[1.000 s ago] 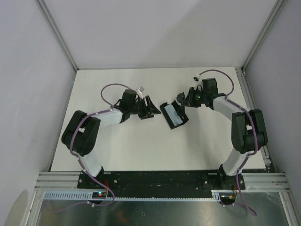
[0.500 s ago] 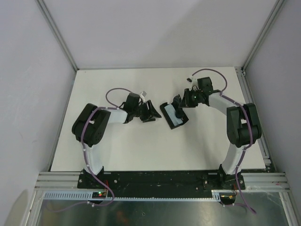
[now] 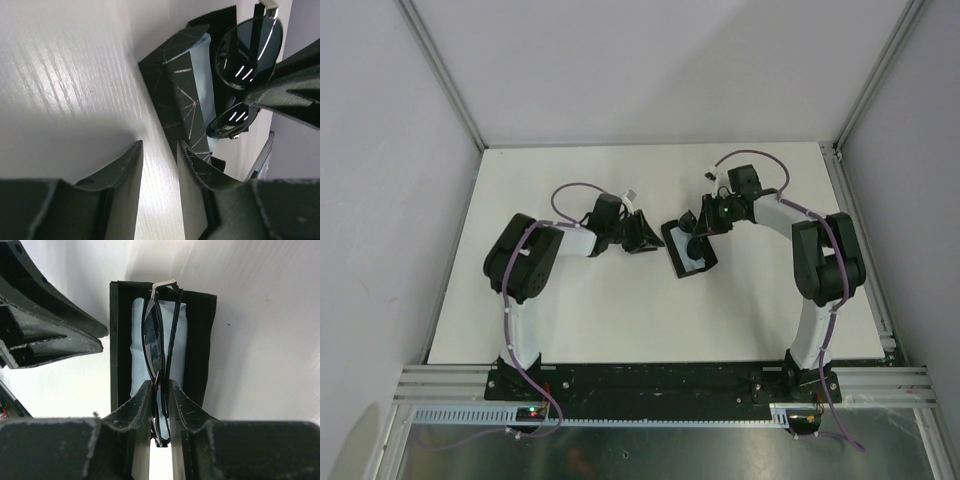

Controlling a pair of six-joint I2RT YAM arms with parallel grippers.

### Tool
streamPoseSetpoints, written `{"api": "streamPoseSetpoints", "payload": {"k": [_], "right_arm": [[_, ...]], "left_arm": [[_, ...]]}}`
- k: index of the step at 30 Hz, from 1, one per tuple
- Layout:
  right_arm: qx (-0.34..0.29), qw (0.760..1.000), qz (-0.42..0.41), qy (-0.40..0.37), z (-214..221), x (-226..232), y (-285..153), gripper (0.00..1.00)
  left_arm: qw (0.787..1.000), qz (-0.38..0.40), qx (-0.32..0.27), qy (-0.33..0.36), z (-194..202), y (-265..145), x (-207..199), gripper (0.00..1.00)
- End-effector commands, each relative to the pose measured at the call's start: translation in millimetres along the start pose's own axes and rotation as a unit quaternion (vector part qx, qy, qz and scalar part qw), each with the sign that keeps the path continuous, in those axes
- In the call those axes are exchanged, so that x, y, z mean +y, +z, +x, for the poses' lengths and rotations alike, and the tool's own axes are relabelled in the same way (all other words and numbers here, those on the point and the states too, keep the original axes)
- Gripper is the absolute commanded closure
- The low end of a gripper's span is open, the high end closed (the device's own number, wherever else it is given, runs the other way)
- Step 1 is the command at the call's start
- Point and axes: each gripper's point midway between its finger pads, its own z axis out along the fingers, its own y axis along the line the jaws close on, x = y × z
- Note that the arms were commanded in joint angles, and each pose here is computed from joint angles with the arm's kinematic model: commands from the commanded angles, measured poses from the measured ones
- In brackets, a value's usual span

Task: Organize the sunglasses

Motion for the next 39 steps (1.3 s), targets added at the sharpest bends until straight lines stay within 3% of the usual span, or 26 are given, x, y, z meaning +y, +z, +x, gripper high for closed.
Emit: {"api": "streamPoseSetpoints", "payload": {"k": [1, 18, 39], "right_arm": [[0.024, 1.0, -0.013, -0.001, 7.2, 8.0, 5.3, 0.92], [0.039, 0.997, -0.02, 0.071, 4.2, 16.8, 5.7, 0.94], [0.036, 0.996, -0.032, 0.079, 7.5, 28.0, -0.3, 0.94]], "left_arm": [[1.0, 0.014, -0.006, 0.022, -11.3, 7.9, -3.5, 0.63], [0.999, 0.024, 0.005, 0.025, -11.2, 16.0, -4.8, 0.71], [0.999, 0.031, 0.01, 0.031, -9.9, 15.7, -8.3, 0.75]]}}
